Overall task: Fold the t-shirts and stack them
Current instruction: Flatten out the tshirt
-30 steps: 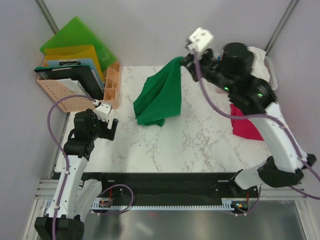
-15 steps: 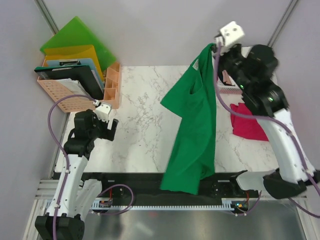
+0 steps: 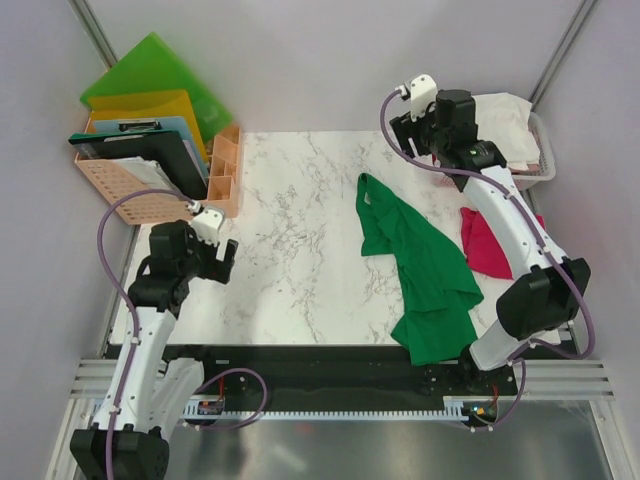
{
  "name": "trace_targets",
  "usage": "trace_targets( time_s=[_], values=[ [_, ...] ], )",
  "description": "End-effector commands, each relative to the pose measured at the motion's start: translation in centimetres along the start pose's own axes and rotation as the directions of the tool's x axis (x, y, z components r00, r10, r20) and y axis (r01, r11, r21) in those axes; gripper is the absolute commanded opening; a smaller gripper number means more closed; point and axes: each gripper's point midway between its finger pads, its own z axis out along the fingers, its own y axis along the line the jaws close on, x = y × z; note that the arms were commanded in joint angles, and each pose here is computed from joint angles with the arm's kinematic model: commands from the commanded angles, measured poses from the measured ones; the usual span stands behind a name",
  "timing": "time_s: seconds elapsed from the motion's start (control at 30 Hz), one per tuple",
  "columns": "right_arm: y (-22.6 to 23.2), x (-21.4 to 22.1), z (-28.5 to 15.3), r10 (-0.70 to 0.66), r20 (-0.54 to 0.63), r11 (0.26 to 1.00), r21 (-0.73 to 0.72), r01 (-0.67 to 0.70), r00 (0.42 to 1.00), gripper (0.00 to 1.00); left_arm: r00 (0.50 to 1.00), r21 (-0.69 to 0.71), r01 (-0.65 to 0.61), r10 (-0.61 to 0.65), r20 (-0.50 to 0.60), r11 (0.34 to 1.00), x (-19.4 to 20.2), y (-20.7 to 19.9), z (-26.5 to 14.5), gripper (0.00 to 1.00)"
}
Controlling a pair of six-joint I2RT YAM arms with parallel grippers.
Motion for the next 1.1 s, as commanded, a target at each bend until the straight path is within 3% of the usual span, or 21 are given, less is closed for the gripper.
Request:
trace_targets(
  time_s=[0.0,0.17,0.2,0.33,0.47,0.87,1.07],
  values=[
    [-0.1,-5.0,-4.5,0.043,0.158,0.999,-0.032,-0.038,0.986,0.80,0.999,0.025,-0.016,0.015,0.046,1.000,-1.8,-0.1,-0.4,1.00],
    [4.1,1.5,-6.7,0.071,0.019,0.982,-0.175,-0.067,0.997,0.73,1.000,0.089,-0.003,0.002,0.018,0.996,-1.6,-1.0,0.2,1.00],
    [5.9,5.2,-6.7,0.062,-0.062,0.972,-0.223,-0.074,0.996,0.72,1.000,0.092,-0.002,-0.001,0.024,0.996,-2.0,-1.0,0.1,1.00],
    [8.3,12.0,-9.5,0.040,-0.189,0.960,-0.266,-0.091,0.981,0.59,1.000,0.103,0.008,-0.011,0.024,0.995,-2.6,-1.1,0.2,1.00],
    [10.0,16.9,-11.2,0.012,-0.272,0.949,-0.299,-0.096,0.962,0.54,1.000,0.111,0.010,-0.013,0.019,0.994,-2.9,-1.0,0.5,1.00],
    [12.1,24.0,-12.9,-0.061,-0.487,0.911,-0.384,-0.151,0.871,0.50,1.000,0.070,0.003,-0.005,0.024,0.998,-2.6,-0.5,0.0,1.00],
    [10.0,23.8,-13.1,-0.122,-0.520,0.918,-0.383,-0.104,0.846,0.52,1.000,0.076,0.002,-0.004,0.019,0.997,-2.8,-0.4,0.5,1.00]
  ],
)
